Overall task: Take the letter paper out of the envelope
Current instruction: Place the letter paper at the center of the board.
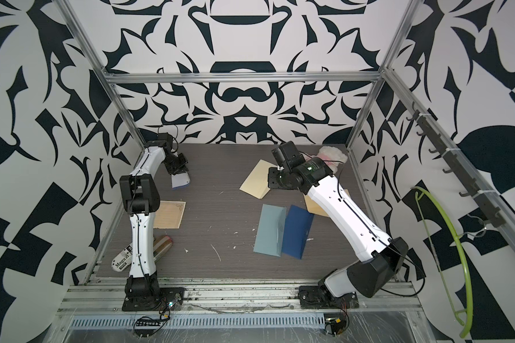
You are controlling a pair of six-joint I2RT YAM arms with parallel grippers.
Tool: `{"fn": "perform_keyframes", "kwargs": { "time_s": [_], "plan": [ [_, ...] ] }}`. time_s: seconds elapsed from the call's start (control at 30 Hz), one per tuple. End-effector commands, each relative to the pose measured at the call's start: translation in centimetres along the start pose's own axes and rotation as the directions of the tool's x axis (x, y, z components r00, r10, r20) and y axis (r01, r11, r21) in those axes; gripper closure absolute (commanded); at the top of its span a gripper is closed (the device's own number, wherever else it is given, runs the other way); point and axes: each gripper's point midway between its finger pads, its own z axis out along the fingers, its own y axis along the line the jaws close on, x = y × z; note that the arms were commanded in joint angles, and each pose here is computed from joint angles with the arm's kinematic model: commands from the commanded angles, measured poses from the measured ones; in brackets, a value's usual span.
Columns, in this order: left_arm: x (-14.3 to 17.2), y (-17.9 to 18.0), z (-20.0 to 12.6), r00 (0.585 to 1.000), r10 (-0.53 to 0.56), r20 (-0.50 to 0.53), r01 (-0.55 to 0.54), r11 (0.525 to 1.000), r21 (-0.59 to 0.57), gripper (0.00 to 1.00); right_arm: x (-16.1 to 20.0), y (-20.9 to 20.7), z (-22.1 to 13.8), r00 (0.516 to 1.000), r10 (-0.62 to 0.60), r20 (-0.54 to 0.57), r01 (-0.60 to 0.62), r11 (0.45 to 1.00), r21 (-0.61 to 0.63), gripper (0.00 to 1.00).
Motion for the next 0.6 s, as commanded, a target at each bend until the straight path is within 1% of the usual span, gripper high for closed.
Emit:
{"fn": "perform_keyframes", "kwargs": {
  "time_s": [0.0,0.07,0.33,0.47,0.57],
  "plan": [
    [0.5,0.2,1.1,0.999,-0.029,-0.03,0.029,0.999,0.016,0.7,-0.5,-0.1,-0.9,0.999,0.011,0.037,-0.011,1.0,-0.002,0.62],
    [0.5,0.2,1.1,0.999,-0.029,-0.027,0.03,0.999,0.018,0.61,-0.5,0.0,-0.9,0.999,0.011,0.036,-0.01,1.0,-0.004,0.62],
    [0.7,0.2,1.4,0.999,-0.029,-0.035,0.03,0.999,0.024,0.39,-0.2,0.0,-0.8,0.999,0.022,0.033,-0.022,1.0,-0.012,0.62],
    [0.5,-0.3,1.5,0.999,-0.029,-0.028,0.031,0.998,0.056,0.33,-0.1,0.0,-0.7,0.999,0.024,0.03,-0.024,1.0,-0.015,0.62],
    [0.2,-0.7,1.3,0.999,-0.031,-0.017,0.032,0.996,0.078,0.33,-0.1,0.0,-0.7,0.999,0.026,0.028,-0.026,1.0,-0.015,0.62]
  ]
}}
